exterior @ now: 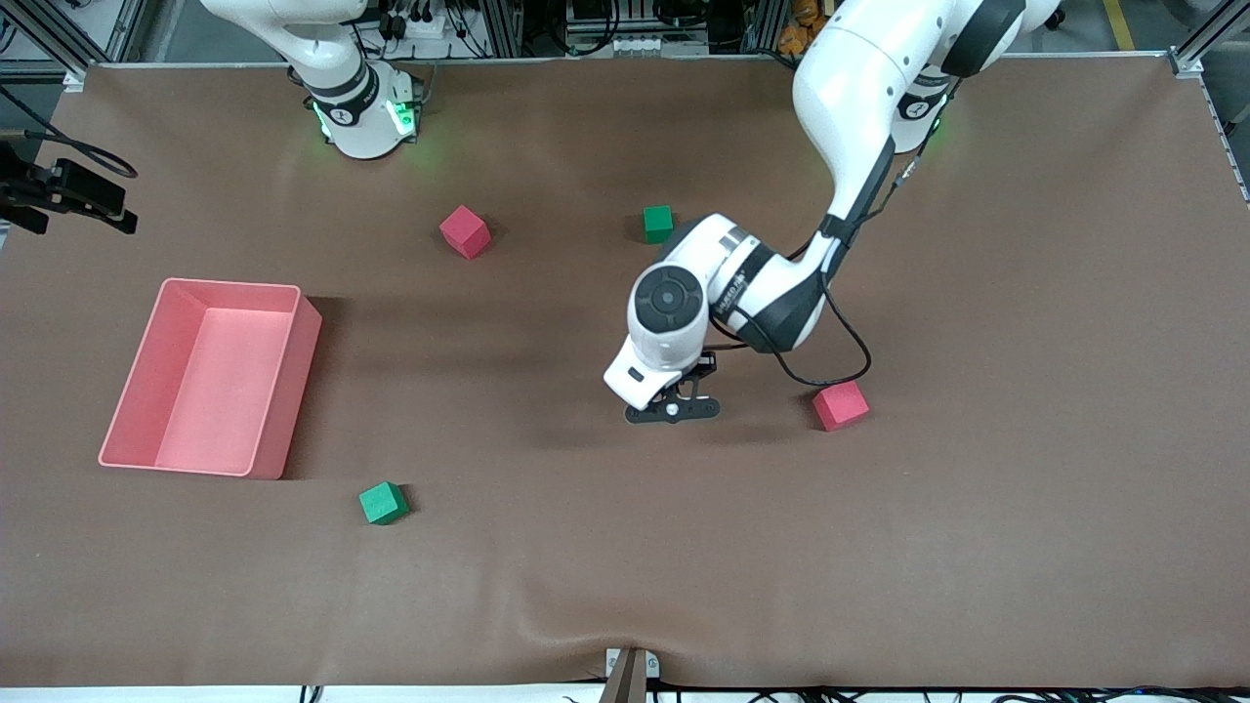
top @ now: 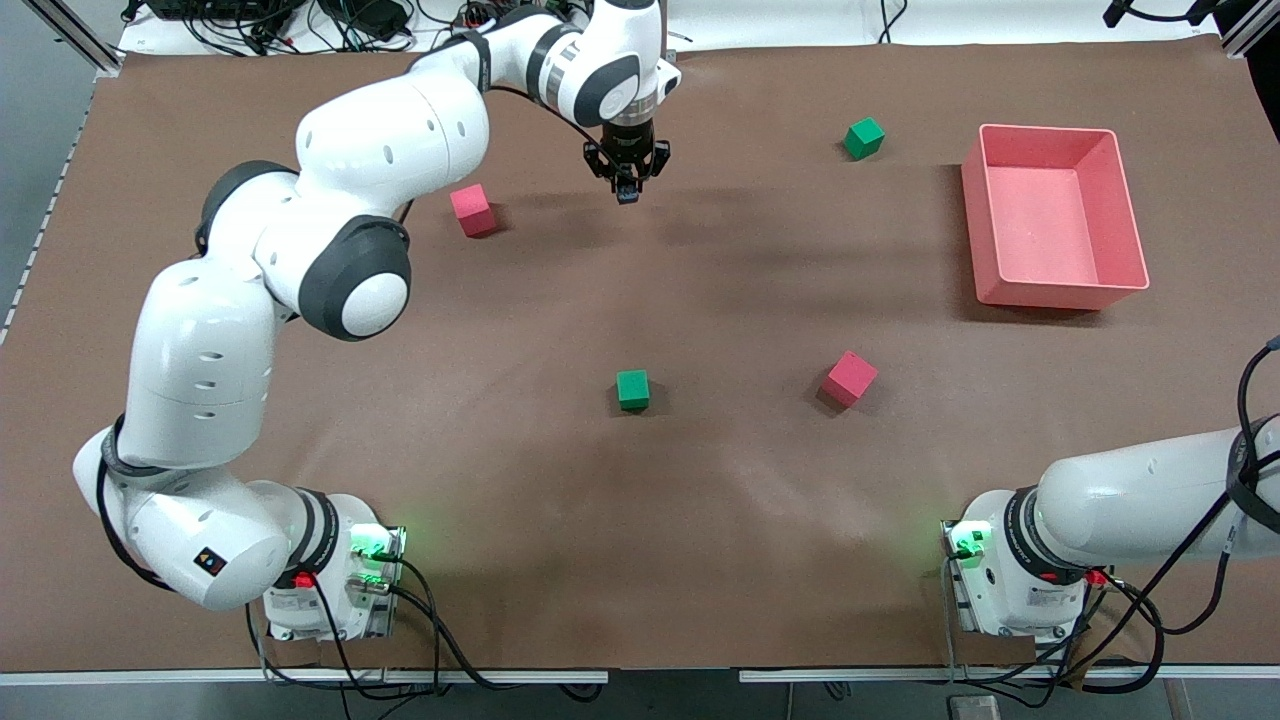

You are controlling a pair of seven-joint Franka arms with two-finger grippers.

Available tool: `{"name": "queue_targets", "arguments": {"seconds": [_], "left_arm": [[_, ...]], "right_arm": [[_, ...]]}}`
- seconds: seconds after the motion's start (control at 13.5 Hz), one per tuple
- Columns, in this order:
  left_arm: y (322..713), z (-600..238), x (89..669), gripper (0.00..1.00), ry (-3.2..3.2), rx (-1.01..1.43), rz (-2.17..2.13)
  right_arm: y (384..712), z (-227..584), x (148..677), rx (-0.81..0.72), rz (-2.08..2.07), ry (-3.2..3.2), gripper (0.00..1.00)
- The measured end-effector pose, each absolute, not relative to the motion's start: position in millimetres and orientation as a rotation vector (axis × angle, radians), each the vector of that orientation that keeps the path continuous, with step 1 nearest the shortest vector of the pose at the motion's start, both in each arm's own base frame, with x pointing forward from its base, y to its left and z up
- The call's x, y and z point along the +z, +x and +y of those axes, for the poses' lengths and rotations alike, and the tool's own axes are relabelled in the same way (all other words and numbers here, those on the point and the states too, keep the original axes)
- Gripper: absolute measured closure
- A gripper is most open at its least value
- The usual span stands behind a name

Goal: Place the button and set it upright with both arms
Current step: 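Lift the button with the left gripper, yellow cap turned upward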

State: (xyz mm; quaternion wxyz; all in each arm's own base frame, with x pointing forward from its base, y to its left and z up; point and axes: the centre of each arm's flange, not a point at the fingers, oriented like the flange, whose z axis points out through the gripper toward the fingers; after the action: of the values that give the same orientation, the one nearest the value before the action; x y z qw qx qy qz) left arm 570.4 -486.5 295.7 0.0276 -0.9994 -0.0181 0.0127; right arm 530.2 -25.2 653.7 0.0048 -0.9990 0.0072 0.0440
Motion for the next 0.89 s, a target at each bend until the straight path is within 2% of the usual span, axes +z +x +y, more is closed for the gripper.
{"name": "queue_targets", "arguments": {"seconds": [0.37, 0.67, 0.89], "left_arm": [[568.3, -491.6, 315.7, 0.58, -3.043, -0.088, -0.027], [559.8, -505.0, 336.7, 0.58, -2.908, -0.401, -0.415], [546.2, -520.6, 338.7, 0.58, -2.871, -0.495, -0.564]], "right_arm": [[530.2, -25.3, 653.9, 0.137, 0.023, -3.129, 0.0], [530.2, -25.7, 654.0, 0.137, 0.024, -3.129, 0.0], [530.2, -25.9, 654.0, 0.136, 0.025, -3.129, 0.0]]}}
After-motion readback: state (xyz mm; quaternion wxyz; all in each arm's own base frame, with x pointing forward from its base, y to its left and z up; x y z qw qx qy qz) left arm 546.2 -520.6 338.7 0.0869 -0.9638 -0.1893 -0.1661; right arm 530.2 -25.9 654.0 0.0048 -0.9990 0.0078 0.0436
